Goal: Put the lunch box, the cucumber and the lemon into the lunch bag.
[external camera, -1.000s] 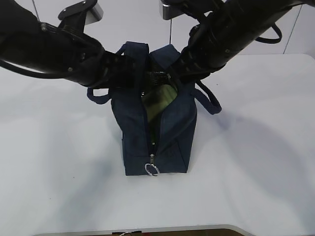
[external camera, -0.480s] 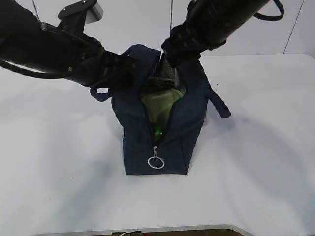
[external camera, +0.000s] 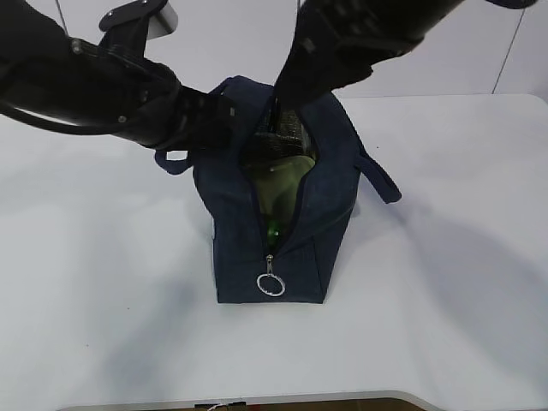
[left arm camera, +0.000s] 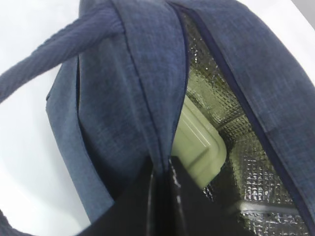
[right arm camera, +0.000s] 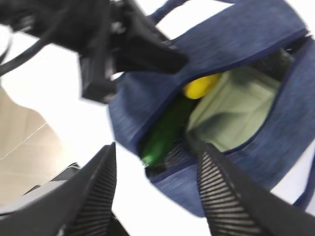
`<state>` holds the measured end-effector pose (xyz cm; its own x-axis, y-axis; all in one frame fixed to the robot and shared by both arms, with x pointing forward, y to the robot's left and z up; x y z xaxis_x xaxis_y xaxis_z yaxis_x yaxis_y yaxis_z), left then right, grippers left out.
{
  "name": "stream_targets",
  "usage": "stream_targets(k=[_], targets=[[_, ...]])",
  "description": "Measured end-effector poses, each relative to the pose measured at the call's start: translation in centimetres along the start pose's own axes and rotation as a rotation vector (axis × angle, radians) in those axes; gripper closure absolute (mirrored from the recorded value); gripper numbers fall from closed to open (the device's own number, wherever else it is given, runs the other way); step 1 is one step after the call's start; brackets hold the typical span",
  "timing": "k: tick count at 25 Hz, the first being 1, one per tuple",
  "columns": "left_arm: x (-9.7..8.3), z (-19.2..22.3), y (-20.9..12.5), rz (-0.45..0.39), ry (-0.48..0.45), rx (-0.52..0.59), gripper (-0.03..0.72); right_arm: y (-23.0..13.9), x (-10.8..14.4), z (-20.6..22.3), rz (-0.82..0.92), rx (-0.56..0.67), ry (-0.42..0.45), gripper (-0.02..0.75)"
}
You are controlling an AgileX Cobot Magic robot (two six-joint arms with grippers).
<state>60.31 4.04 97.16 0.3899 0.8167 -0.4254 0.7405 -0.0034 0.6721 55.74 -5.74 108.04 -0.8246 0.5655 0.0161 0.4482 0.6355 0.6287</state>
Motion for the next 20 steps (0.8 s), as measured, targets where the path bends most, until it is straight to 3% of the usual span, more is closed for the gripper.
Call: stream_targets(k=[20], targets=[[0.0, 0.0, 0.1, 0.0, 0.002, -0.005, 0.703, -10.9, 7.1, 4.0, -0.052, -0.023, 0.233, 0.311]])
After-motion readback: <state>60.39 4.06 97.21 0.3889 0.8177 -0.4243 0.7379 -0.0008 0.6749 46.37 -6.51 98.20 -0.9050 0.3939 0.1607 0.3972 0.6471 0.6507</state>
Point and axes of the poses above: a point on each arm's last joint axis where the gripper is mounted, z pointing out along that axis toward the gripper, x along the wrist's bending axis when the last joint is at zero, y = z × x, the point moved 10 cm from there along z, pointing out along that axis toward the gripper, and after that the axes turned 4 degrees about -z, right-handed, at the moved point
